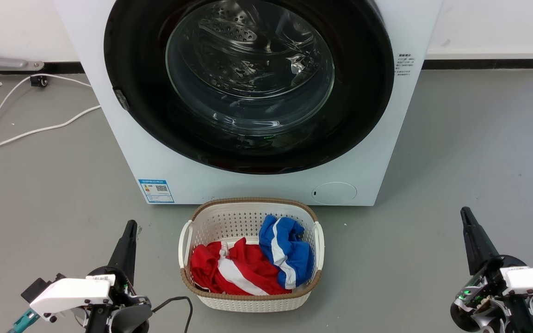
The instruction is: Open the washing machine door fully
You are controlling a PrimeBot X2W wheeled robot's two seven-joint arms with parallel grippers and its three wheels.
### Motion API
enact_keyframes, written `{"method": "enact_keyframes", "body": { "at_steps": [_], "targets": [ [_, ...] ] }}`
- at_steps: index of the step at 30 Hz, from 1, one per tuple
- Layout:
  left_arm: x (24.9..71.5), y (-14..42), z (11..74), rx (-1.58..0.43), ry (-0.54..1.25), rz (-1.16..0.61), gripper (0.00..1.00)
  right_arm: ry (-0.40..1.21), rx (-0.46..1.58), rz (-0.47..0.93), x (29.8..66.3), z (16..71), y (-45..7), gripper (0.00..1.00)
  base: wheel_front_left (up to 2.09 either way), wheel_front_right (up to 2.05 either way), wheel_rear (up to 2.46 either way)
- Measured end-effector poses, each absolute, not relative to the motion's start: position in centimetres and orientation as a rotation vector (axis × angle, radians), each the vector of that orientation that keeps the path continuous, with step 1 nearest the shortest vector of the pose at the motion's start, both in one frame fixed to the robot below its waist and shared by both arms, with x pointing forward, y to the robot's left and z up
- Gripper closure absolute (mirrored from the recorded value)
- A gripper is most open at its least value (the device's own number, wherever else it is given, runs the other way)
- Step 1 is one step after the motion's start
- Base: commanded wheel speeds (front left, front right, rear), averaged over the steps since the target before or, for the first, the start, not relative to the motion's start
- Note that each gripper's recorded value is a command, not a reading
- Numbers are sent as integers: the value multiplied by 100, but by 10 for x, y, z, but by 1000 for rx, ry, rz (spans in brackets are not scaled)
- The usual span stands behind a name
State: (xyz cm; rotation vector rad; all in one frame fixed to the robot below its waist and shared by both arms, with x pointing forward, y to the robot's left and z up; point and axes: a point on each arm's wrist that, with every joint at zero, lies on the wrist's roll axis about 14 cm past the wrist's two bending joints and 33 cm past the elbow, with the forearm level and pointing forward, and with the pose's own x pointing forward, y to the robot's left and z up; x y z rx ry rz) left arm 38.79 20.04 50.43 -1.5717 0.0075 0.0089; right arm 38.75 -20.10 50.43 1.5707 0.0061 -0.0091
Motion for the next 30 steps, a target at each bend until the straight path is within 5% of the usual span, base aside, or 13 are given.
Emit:
{"method": "enact_keyframes", "body": {
  "at_steps": [30],
  "targets": [
    [388, 201, 504, -1572, 7, 9, 100, 6, 1571, -9, 387, 504, -201, 100, 0, 0, 0]
  ]
}}
